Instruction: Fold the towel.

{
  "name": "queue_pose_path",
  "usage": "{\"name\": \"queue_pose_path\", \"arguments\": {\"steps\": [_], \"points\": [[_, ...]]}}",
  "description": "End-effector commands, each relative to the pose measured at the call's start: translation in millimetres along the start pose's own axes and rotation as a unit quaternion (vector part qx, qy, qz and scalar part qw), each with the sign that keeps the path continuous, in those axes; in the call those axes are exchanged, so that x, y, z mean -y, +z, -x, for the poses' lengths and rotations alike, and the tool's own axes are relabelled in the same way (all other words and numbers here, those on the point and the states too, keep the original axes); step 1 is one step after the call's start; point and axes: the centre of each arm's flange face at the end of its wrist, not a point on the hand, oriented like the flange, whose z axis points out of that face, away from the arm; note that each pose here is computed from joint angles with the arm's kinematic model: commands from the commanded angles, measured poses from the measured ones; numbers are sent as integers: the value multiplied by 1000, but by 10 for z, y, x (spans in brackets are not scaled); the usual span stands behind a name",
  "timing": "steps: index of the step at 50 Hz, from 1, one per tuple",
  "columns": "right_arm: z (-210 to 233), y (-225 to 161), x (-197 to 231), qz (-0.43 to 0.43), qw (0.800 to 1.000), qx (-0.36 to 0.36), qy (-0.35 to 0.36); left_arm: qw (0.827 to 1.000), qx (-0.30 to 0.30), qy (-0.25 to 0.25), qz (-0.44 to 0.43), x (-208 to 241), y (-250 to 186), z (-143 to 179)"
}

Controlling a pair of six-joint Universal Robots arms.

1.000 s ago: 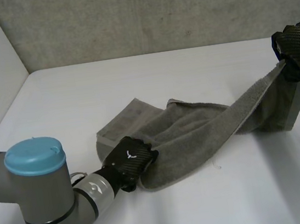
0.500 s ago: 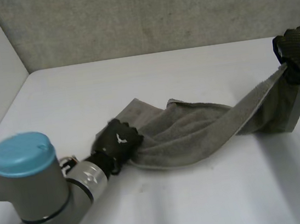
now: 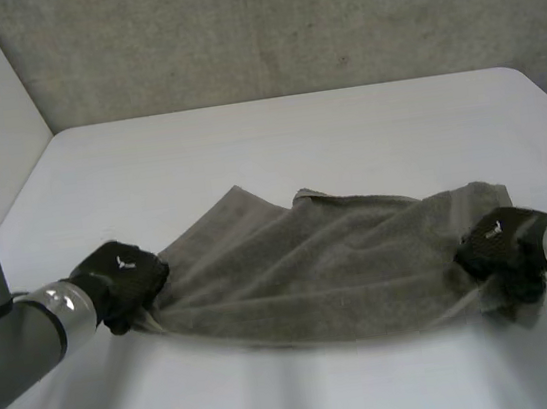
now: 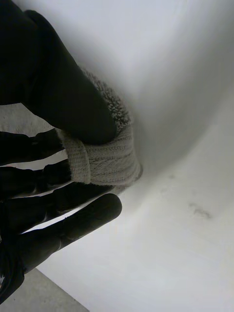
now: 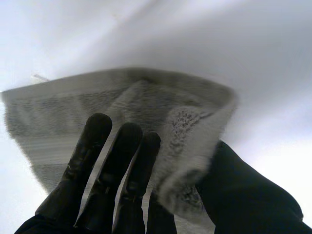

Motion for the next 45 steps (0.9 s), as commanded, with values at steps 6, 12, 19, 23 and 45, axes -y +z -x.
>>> {"name": "queue_pose_path", "arguments": {"steps": [6,12,19,23,45], "points": [[-1029,79,1172,-223,931,-288,11,958,178,17,-223,865,546,898],[-1583,-719,1747,-463,744,-477,65,812,312,-25,-492,1673,121,1586],[-1428,-708,1658,-453,759,-464,61,774,345,-68,-526,1687,-216,1923],[-1191,-334,1459,-395,830,-388,61,832,296,-94,-459,1363,96,1683],[66,685,315,-153,980,-123,-4,970,145,-66,-184,-222,718,252]]}}
